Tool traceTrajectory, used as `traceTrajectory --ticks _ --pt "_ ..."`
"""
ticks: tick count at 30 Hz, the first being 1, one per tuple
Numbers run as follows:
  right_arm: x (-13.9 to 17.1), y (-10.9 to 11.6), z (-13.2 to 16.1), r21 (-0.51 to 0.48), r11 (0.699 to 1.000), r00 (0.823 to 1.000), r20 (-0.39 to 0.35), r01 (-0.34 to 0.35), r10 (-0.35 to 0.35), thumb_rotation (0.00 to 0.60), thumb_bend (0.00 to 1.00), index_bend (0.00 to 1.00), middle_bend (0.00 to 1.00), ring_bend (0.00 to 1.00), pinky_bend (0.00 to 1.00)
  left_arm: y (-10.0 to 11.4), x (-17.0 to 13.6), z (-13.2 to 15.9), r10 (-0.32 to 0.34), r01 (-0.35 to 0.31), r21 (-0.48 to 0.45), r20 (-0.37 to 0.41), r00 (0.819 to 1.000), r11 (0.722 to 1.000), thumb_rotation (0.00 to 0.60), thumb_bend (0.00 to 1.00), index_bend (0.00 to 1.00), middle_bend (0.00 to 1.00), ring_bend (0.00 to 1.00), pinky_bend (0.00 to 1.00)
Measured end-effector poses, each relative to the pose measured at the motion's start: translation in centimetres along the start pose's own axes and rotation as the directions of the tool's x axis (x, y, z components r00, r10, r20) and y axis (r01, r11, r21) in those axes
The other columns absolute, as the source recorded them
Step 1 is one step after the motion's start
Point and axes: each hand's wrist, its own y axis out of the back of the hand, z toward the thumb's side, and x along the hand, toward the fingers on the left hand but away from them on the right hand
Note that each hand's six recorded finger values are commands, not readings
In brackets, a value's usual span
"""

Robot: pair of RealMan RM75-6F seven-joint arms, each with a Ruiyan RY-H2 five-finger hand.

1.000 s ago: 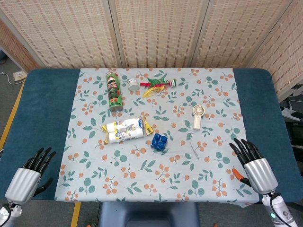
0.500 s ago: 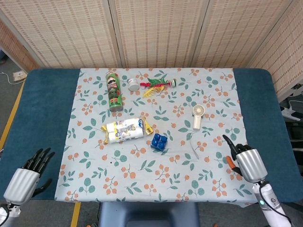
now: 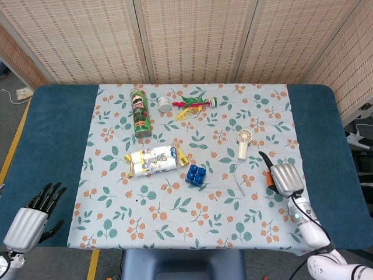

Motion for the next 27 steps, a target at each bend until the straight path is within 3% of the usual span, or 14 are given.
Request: traceTrajectory --ticks 12,27 --pt "-3.8 -0.9 3.2 -0.092 0.985 0.987 0.054 -0.143 0.149 0.600 0.78 0.00 0.86 0.65 0.70 0.1 0.0 0.0 -0.001 0.001 -0.004 -0.001 1.000 1.000 0.600 0.28 0.00 0.00 0.00 0.32" --pt "-8.0 -1.4 3.2 -0.132 0.979 0.972 0.156 -0.154 0.174 0.600 0.79 0.00 0.86 0.65 0.70 0.2 -0.1 0.0 0.002 -0.002 -0.008 0.004 1.000 1.000 0.600 0.28 0.01 0.00 0.00 0.32"
